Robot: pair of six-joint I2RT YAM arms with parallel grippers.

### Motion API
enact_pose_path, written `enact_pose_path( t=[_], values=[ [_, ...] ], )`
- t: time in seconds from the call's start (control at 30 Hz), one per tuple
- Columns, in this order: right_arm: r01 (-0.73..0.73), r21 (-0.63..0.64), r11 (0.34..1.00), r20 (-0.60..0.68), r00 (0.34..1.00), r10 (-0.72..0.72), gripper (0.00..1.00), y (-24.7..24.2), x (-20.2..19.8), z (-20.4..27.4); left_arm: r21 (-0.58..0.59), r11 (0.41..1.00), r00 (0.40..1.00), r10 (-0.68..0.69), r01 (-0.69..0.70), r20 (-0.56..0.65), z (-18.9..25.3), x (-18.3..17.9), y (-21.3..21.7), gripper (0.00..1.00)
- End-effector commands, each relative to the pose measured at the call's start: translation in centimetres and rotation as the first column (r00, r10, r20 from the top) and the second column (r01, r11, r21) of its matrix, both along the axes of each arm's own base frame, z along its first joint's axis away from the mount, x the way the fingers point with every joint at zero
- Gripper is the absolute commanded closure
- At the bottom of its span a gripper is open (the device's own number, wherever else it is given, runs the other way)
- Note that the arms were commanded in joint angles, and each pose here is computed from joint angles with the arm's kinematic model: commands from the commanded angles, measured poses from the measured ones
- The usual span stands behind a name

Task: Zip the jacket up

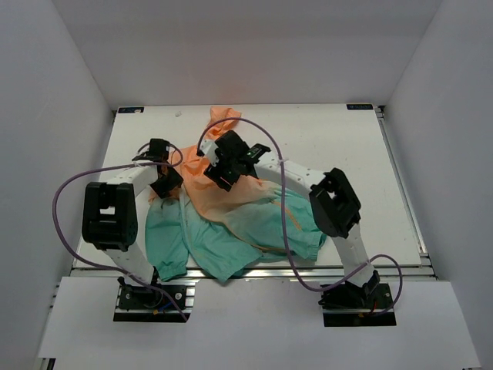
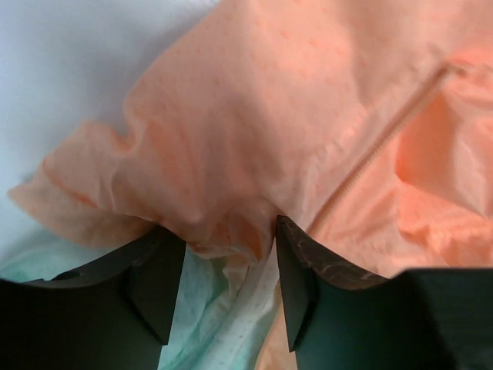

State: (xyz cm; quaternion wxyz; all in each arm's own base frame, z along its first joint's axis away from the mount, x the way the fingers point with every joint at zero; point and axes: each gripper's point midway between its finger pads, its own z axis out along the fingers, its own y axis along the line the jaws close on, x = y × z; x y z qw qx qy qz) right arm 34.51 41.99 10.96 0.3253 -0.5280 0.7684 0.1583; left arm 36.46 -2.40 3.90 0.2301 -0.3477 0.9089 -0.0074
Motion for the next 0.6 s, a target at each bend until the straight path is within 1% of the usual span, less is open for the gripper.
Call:
enact_pose_path(
  t=[0.0,0.03,0.07,0.1,0.13,0.17,0.2,0.23,0.27,0.3,0.33,0.37,0.4,0.43,0.53,0.57],
  values=[
    [-0.084,-0.044,0.995,0.100,0.991,0.089,0.33,1.3,1.2,0.2,-0.039,0.999,0.999,0.003,-0.002,0.034,0.0,1.6,0.4,0.41],
    [-0.085,-0.082,0.993,0.106,0.990,0.093,0.32,1.4,1.5,-1.5,-0.051,0.999,1.000,0.004,-0.004,0.017,-0.6,1.5,0.5,0.42],
    [-0.088,-0.083,0.993,0.114,0.989,0.097,0.32,1.7,1.6,-1.8,-0.060,0.998,1.000,0.009,-0.008,0.013,-1.0,1.4,0.7,0.44],
    [-0.067,-0.099,0.993,0.139,0.987,0.080,0.32,1.7,2.3,-2.2,-0.063,0.998,1.000,0.010,-0.009,0.010,-1.2,1.4,0.8,0.50],
    [-0.039,-0.119,0.992,0.148,0.987,0.056,0.32,1.5,2.9,-3.1,-0.058,0.998,1.000,0.008,-0.008,0.008,-1.5,1.4,0.8,0.53],
    [-0.018,-0.100,0.995,0.177,0.984,0.036,0.33,2.0,3.6,-2.6,-0.054,0.998,1.000,0.012,-0.011,0.005,-1.7,1.3,1.0,0.58],
    [0.015,-0.087,0.996,0.201,0.980,0.002,0.34,2.1,4.3,-2.4,-0.052,0.999,1.000,0.008,-0.007,0.006,-1.8,1.3,1.0,0.59],
    [0.085,-0.090,0.992,0.243,0.968,-0.061,0.39,1.6,5.4,-2.2,-0.052,0.999,1.000,0.004,-0.003,0.012,-1.9,1.4,1.0,0.59],
    [0.132,-0.079,0.988,0.261,0.959,-0.107,0.42,1.2,5.9,-2.4,-0.050,0.999,1.000,0.002,-0.001,0.013,-2.0,1.4,1.0,0.59],
    [0.184,-0.021,0.983,0.315,0.934,-0.168,0.49,1.7,7.0,-1.1,-0.048,0.999,1.000,-0.002,0.003,0.013,-2.2,1.3,1.0,0.59],
    [0.267,0.000,0.964,0.366,0.897,-0.248,0.52,0.8,8.2,-0.3,-0.049,0.999,1.000,-0.003,0.004,0.025,-2.3,1.6,1.1,0.59],
    [0.312,0.018,0.950,0.376,0.878,-0.296,0.53,0.3,8.5,-0.6,-0.049,0.999,1.000,-0.011,0.012,0.024,-2.6,1.6,1.1,0.59],
    [0.312,0.043,0.949,0.382,0.873,-0.304,0.53,0.6,8.6,-0.3,-0.051,0.999,1.000,-0.013,0.014,0.024,-2.7,1.7,1.1,0.59],
    [0.351,0.068,0.934,0.416,0.841,-0.346,0.47,0.2,9.4,0.3,-0.053,0.998,1.000,-0.015,0.016,0.021,-2.9,1.7,1.0,0.59],
    [0.278,0.039,0.960,0.413,0.870,-0.269,0.36,1.0,9.0,-0.5,-0.055,0.998,1.000,-0.022,0.022,0.012,-3.3,1.8,1.1,0.61],
    [0.245,0.024,0.969,0.407,0.883,-0.233,0.36,1.2,8.8,-0.9,-0.056,0.998,1.000,-0.028,0.028,0.009,-3.4,1.8,1.1,0.62]
  ],
)
